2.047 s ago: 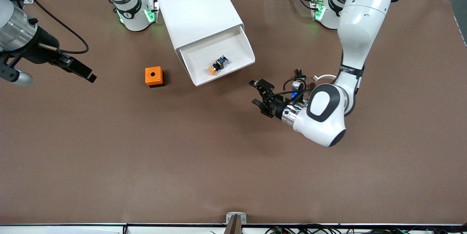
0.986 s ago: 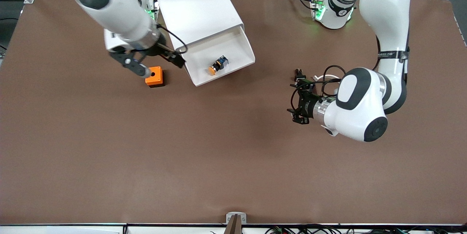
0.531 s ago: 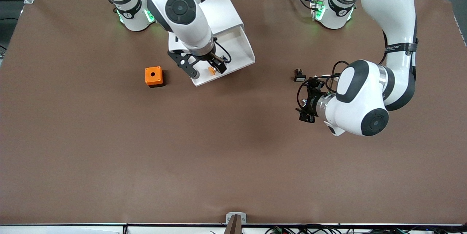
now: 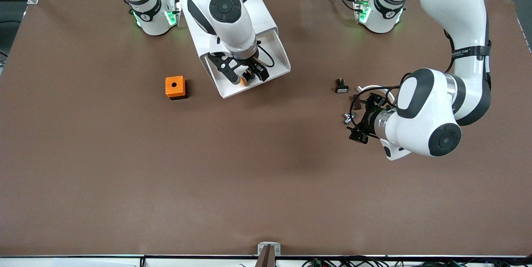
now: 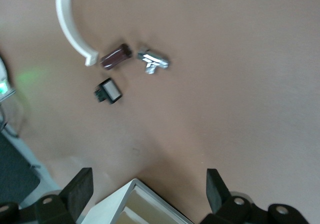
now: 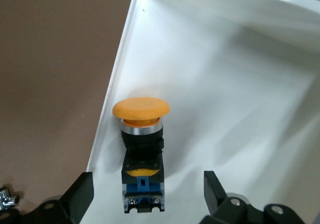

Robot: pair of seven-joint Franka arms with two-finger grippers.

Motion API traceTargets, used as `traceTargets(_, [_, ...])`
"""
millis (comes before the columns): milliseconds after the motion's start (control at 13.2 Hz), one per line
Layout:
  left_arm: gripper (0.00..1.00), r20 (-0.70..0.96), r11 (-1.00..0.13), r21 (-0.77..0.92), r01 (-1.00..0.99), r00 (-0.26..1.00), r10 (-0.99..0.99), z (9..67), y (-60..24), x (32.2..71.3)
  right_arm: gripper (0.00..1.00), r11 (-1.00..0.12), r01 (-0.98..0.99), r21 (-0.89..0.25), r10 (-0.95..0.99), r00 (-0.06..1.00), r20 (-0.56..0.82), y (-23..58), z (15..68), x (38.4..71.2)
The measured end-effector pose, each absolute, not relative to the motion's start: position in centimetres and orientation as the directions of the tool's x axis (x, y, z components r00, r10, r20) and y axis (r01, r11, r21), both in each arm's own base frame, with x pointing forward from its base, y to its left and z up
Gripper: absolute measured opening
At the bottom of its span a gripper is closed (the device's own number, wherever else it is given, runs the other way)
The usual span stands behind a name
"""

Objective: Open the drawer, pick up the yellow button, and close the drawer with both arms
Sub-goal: 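Lower the right gripper into the drawer and grasp the yellow button, then lift the button out with the right gripper while the left gripper nears the drawer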

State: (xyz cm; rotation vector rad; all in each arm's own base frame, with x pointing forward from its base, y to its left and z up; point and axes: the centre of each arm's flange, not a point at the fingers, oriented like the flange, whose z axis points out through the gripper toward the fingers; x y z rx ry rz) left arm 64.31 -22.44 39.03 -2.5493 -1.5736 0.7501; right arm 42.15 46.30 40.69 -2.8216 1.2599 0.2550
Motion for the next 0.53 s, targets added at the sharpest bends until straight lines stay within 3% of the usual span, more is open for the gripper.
traceTargets(379, [1.00, -0.367, -0.616, -0.138, 0.775, 0.538, 0.759, 39.1, -28.6, 63.7, 0.36, -0.677, -0.736, 0.033, -0.730, 0.664, -0.165, 45.9, 40.8, 42.4])
traceTargets(531, [1.00, -0.366, -0.704, -0.078, 0.705, 0.637, 0.679, 39.1, -31.1, 62.9, 0.34, -0.702, -0.712, 0.029, -0.705, 0.689, -0.165, 45.5, 41.3, 42.7])
